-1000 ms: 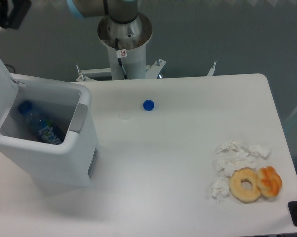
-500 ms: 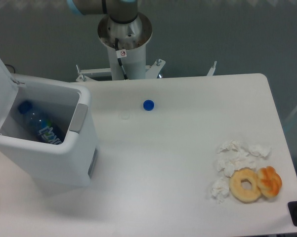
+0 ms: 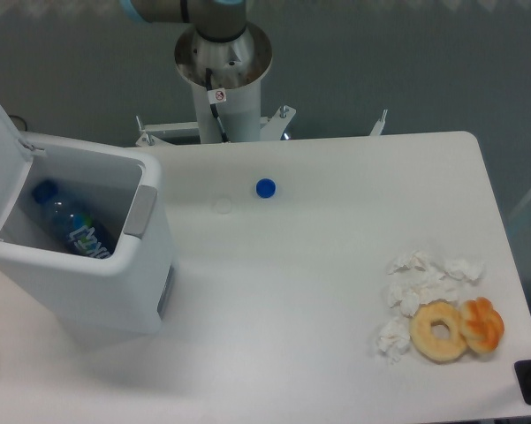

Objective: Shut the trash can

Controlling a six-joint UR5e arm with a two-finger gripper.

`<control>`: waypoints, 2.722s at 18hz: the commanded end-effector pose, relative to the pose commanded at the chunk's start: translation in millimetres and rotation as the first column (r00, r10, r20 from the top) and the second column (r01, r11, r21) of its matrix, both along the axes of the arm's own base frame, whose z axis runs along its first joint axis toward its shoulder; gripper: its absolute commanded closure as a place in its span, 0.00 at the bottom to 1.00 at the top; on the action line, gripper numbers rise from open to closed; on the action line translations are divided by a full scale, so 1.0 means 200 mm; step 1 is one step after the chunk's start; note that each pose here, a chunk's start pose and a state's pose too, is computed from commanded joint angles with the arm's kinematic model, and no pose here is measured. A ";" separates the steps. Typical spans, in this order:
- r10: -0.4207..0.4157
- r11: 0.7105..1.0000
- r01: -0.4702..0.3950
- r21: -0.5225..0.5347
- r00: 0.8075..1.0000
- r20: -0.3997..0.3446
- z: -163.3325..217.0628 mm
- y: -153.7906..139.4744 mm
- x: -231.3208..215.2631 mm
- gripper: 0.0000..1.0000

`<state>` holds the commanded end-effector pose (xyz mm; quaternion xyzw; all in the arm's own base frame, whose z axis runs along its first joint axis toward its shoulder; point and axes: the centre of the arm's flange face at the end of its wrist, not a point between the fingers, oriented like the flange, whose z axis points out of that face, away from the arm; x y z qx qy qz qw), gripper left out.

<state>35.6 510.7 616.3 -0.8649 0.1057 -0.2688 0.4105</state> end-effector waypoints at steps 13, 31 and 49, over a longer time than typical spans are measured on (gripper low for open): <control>-0.015 0.998 0.015 -0.058 1.000 0.009 -0.18 0.17 -0.01 0.00; 0.095 0.994 -0.101 -0.050 0.990 -0.104 -0.22 0.20 -0.29 0.00; 0.155 0.982 -0.174 -0.070 0.963 -0.221 -0.44 0.14 -0.70 0.00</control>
